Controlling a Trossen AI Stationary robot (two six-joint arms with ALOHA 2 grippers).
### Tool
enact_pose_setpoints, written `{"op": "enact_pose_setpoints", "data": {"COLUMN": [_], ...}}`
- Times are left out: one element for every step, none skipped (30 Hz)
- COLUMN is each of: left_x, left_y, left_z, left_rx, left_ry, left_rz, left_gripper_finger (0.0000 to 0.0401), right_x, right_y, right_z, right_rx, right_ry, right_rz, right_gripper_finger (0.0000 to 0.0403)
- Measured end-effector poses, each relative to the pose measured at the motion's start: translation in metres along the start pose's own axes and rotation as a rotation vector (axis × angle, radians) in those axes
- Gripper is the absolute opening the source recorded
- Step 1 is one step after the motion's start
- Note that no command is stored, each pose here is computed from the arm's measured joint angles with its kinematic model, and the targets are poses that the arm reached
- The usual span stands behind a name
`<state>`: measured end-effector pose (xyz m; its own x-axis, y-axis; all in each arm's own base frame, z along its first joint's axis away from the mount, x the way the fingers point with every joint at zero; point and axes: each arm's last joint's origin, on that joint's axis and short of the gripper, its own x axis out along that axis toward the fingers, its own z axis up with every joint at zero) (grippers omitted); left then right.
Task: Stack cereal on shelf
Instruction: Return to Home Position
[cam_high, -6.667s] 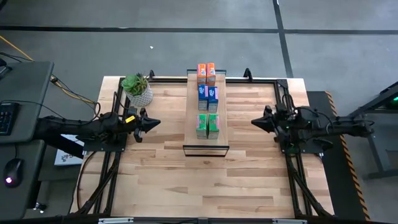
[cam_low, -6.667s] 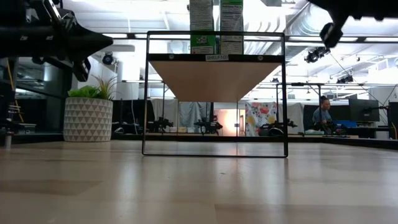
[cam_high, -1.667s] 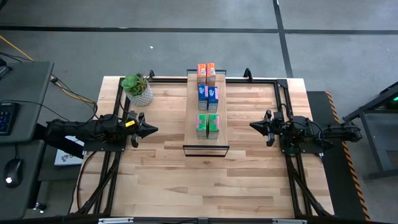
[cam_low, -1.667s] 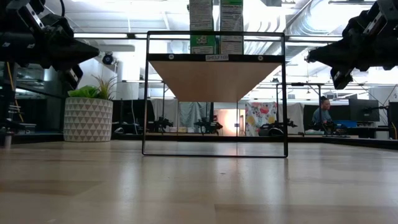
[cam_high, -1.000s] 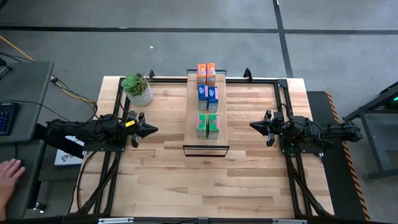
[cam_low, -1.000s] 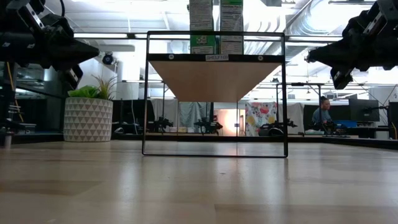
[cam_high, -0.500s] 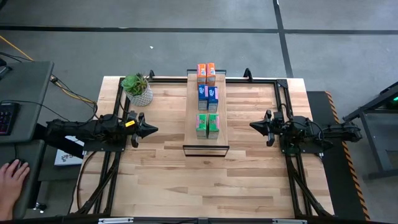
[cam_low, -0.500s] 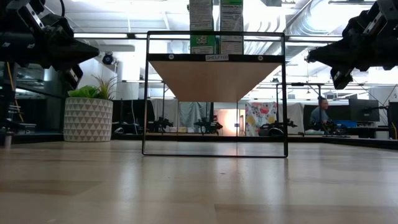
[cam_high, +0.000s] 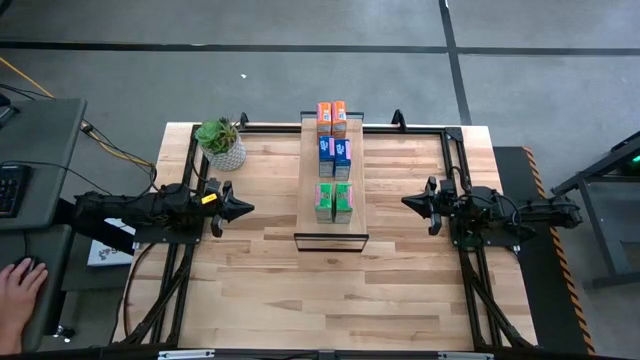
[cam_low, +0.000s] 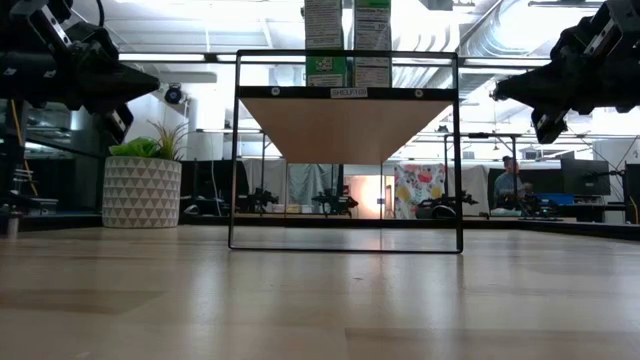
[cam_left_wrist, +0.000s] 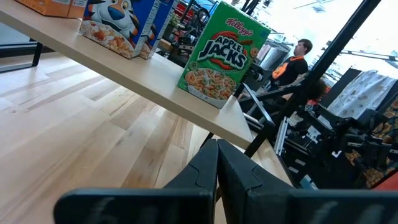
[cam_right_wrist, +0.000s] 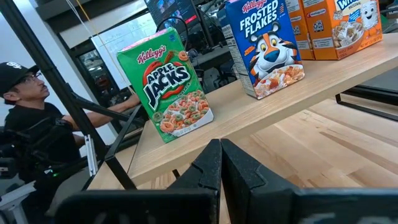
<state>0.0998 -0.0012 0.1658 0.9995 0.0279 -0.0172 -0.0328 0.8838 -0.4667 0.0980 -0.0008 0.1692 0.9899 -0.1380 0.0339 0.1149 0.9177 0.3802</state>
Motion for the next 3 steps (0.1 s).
{"op": "enact_pose_setpoints", "data": {"left_x": [0.0000, 0.0000, 0.0000], "left_y": [0.0000, 0.0000, 0.0000], "left_z": [0.0000, 0.0000, 0.0000], "left_rx": [0.000, 0.000, 0.000], "left_ry": [0.000, 0.000, 0.000], "left_rz": [0.000, 0.000, 0.000], "left_gripper_finger": [0.0001, 0.0001, 0.0001], "right_x": [0.0000, 0.0000, 0.0000], "right_y": [0.0000, 0.0000, 0.0000], "right_z": [0.0000, 0.0000, 0.0000], "right_rx": [0.000, 0.000, 0.000], "right_ry": [0.000, 0.000, 0.000], "right_rz": [0.000, 0.000, 0.000], "right_gripper_finger": [0.0000, 0.0000, 0.0000]}}
